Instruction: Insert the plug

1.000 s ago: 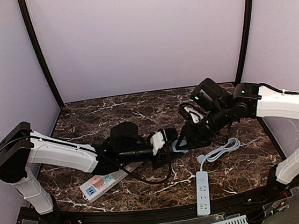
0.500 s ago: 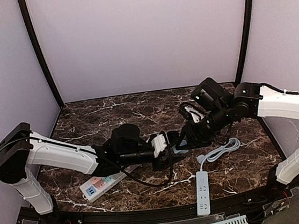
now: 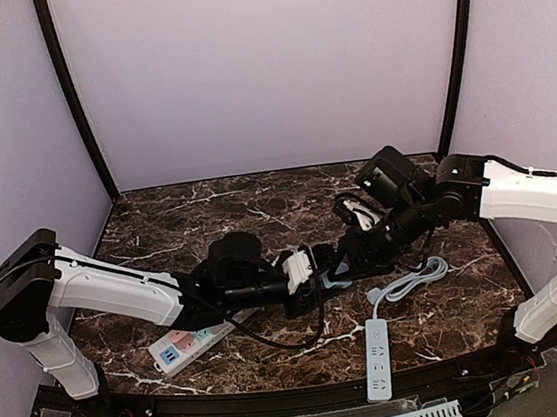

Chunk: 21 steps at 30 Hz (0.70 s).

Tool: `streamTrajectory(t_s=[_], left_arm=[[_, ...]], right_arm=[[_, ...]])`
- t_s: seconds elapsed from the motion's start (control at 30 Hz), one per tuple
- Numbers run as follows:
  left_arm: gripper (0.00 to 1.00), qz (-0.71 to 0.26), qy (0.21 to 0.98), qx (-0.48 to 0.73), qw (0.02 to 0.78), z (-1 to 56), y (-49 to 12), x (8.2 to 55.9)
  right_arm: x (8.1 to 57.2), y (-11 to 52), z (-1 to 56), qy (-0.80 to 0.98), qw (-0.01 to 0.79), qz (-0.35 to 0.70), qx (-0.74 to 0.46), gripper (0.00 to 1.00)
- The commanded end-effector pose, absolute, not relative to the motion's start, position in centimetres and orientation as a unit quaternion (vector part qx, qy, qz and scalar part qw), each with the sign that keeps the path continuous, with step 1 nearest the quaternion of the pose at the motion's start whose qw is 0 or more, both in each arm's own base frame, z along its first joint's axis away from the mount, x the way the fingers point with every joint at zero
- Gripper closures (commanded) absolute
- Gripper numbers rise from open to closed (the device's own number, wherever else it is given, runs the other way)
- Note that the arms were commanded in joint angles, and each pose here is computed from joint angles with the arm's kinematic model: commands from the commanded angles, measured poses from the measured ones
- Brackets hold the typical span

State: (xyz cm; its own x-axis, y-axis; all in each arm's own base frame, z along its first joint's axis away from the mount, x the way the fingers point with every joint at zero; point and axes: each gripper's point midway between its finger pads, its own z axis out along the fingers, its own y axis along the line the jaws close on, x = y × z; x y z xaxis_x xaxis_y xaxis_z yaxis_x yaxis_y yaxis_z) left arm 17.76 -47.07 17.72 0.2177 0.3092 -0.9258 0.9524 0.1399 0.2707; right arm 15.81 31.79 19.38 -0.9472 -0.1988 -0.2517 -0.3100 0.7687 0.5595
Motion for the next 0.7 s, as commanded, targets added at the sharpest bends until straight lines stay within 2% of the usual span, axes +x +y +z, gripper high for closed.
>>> streamTrajectory(t_s=[0.0, 0.13, 0.2, 0.33, 0.37, 0.43, 0.53, 0.57, 0.67], left_arm=[[0.48, -0.317, 0.519, 0.579, 0.543, 20.3, -47.1, 16.9], [0.45, -0.316, 0.519, 0.577, 0.546, 20.4, -47.1, 16.9], [0.49, -0.317, 0.518, 0.577, 0.547, 20.5, -47.0, 16.8], [0.81, -0.318, 0.516, 0.575, 0.550, 20.7, -46.9, 16.8], [0.83, -0.318, 0.514, 0.576, 0.550, 20.7, -46.9, 16.7], [0.88, -0.319, 0.513, 0.578, 0.549, 20.8, -46.9, 16.6], [0.93, -0.318, 0.514, 0.582, 0.544, 20.5, -46.8, 16.4], [0.93, -0.319, 0.513, 0.583, 0.542, 20.5, -46.8, 16.3], [0.95, -0.320, 0.517, 0.593, 0.528, 20.0, -46.5, 15.9]], right_arm=[[15.7, 32.0, 19.2, 0.936, 0.090, 0.313, -0.136, 0.64], [15.6, 32.0, 18.9, 0.936, 0.088, 0.312, -0.136, 0.64], [15.5, 32.0, 18.8, 0.937, 0.086, 0.311, -0.136, 0.64], [15.5, 32.0, 18.6, 0.936, 0.085, 0.313, -0.135, 0.62], [15.4, 32.0, 18.6, 0.936, 0.085, 0.314, -0.136, 0.60], [15.5, 32.0, 18.7, 0.934, 0.091, 0.316, -0.141, 0.51], [15.9, 31.6, 19.2, 0.933, 0.113, 0.311, -0.145, 0.10], [16.3, 31.4, 19.4, 0.933, 0.125, 0.305, -0.145, 0.03], [17.4, 30.8, 20.6, 0.929, 0.163, 0.297, -0.150, 0.01]])
